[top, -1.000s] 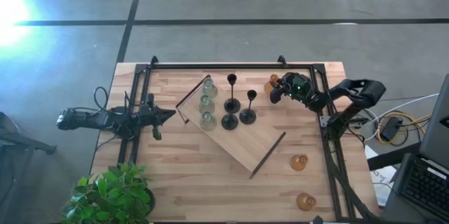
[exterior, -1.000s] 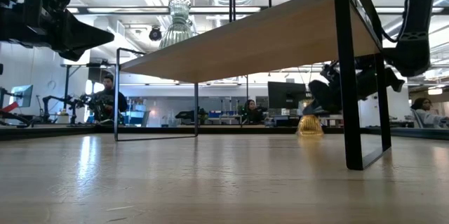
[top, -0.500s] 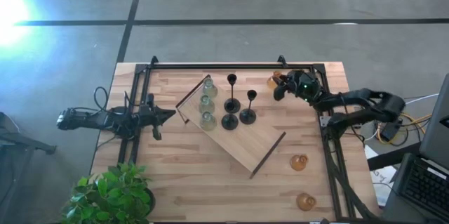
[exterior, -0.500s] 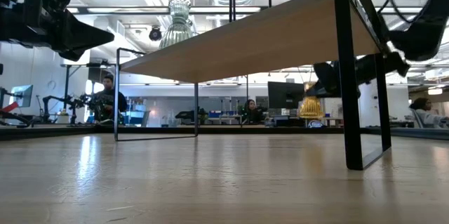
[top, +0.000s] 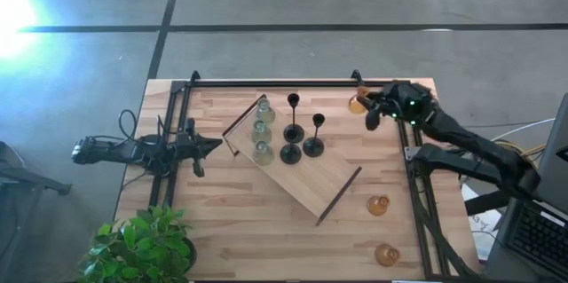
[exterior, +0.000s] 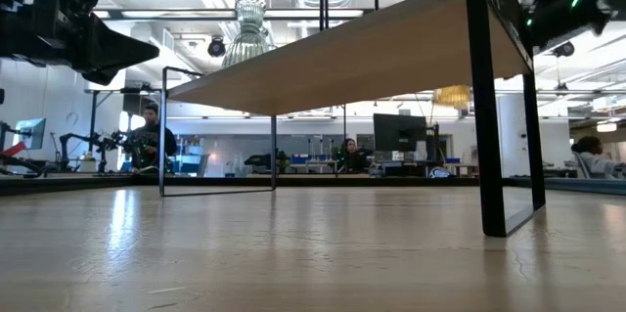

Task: Pick & Place candle stick holders
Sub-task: Put the top orange candle holder on the shelf

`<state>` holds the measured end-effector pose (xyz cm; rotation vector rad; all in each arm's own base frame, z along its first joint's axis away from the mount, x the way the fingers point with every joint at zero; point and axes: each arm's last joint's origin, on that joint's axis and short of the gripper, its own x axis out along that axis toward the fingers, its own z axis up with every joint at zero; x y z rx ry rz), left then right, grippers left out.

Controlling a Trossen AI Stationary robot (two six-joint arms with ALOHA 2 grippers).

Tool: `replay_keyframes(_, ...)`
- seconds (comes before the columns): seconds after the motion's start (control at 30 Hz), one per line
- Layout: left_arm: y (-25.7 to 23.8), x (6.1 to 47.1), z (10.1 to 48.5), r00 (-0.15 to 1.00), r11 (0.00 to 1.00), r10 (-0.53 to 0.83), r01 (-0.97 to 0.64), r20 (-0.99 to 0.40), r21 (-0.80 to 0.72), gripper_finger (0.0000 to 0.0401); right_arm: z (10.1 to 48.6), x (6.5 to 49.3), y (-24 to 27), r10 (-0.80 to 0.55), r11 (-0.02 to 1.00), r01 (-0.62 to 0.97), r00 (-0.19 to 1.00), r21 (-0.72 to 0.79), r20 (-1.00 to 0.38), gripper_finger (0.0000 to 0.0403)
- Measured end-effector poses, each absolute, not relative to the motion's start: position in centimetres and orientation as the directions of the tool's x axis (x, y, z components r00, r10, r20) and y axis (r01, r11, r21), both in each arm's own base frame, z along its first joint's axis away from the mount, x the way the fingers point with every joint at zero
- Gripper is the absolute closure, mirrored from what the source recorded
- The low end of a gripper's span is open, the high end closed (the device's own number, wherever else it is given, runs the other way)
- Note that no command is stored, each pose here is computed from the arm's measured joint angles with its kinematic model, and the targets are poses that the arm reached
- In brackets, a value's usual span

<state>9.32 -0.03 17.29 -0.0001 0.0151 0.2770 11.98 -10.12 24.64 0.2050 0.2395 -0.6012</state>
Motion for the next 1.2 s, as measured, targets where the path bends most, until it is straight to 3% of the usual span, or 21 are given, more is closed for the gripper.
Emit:
replay_keyframes(0.23, 0.0, 9.3, 17.3, 0.962, 0.962, 0.273, -0.273, -0.015, 0.002, 0.0384, 28.2, 11.1, -7.7, -0.252, 0.932, 0.309, 0.929, 0.192, -0.273, 0.0308)
replay_keyframes(0.6, 0.0, 9.3, 17.3, 0.962, 0.962, 0.273, -0.273, -0.015, 0.002, 0.0385, 28.3, 12.7, -5.6, 0.075, 0.984, -0.028, 0.962, 0.177, -0.261, 0.0308)
replay_keyframes(0.9, 0.0, 9.3, 17.3, 0.962, 0.962, 0.273, -0.273, -0.015, 0.002, 0.0384, 28.3, 13.7, -4.4, 0.172, 0.984, -0.18, 0.952, -0.008, -0.255, 0.0308)
replay_keyframes(1.2, 0.0, 9.3, 17.3, 0.962, 0.962, 0.273, -0.273, -0.015, 0.002, 0.0383, 27.7, 15.9, -3.9, 0.251, 0.963, -0.268, 0.932, -0.03, -0.26, 0.0308)
